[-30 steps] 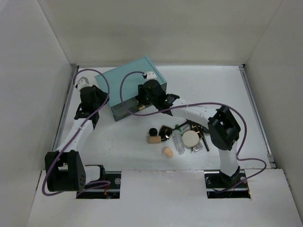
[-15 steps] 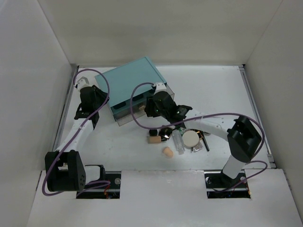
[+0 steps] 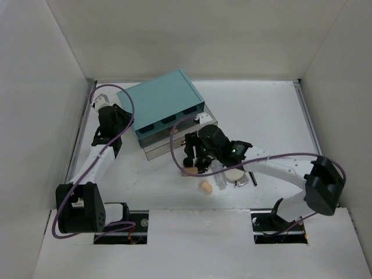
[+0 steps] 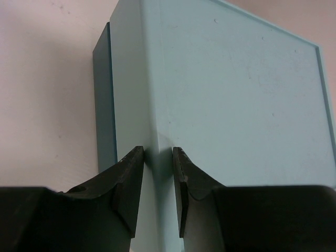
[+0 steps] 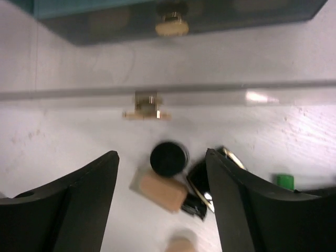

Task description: Organize the makeup

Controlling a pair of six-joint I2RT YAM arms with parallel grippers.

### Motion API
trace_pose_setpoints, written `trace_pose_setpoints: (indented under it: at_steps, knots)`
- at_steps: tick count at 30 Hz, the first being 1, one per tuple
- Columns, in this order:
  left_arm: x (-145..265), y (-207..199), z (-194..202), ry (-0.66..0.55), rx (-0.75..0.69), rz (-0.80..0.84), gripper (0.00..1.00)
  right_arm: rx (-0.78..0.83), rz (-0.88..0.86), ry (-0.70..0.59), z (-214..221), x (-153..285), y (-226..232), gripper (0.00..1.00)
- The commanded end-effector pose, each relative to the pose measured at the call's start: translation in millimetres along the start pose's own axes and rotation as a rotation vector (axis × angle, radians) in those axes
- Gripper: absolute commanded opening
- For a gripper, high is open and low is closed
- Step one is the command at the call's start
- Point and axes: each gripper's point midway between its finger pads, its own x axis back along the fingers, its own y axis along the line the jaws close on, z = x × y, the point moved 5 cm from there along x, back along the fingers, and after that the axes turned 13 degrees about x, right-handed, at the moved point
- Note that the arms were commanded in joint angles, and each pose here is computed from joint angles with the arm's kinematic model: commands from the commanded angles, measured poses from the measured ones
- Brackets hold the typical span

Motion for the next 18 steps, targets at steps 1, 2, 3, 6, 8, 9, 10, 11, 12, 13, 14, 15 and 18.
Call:
trace_pose_setpoints:
  at_steps: [1,2,3,6,8,9,10,11,12,13,14,15,18]
  knots:
    - [-1,26,24,0.106,-0.019,-0.102,0.2,0.125,-0.119,0.003,16,29,17,0.76]
    - [0,25,24,0.11,-0.018,-0.097,0.2,0.167,-0.164,0.023,28,31,23,0.78]
    - [0,25,24,0.114,-0.017,-0.092,0.2,0.209,-0.209,0.041,39,33,30,0.78]
    - [-1,24,25,0.127,-0.017,-0.085,0.2,0.324,-0.274,0.064,60,26,42,0.82]
    - [-1,24,27,0.133,-0.017,-0.084,0.2,0.371,-0.266,0.056,62,16,42,0.85]
    - [-2,24,27,0.134,-0.017,-0.081,0.21,0.392,-0.256,0.05,61,11,42,0.87]
    - [-2,24,27,0.137,-0.018,-0.08,0.21,0.402,-0.241,0.044,60,6,41,0.89]
    - [-3,24,28,0.143,-0.021,-0.08,0.21,0.406,-0.222,0.041,58,1,38,0.9]
    - [-4,24,27,0.145,-0.022,-0.08,0.21,0.409,-0.203,0.041,57,-4,34,0.9]
    - [-5,24,27,0.149,-0.021,-0.081,0.21,0.416,-0.196,0.044,57,-8,32,0.91]
    - [-6,24,28,0.154,-0.023,-0.082,0.21,0.428,-0.2,0.048,59,-11,31,0.92]
    - [-7,25,28,0.155,-0.023,-0.083,0.21,0.445,-0.201,0.054,61,-14,29,0.92]
    - [-11,24,29,0.158,-0.024,-0.085,0.21,0.474,-0.222,0.081,71,-21,31,0.91]
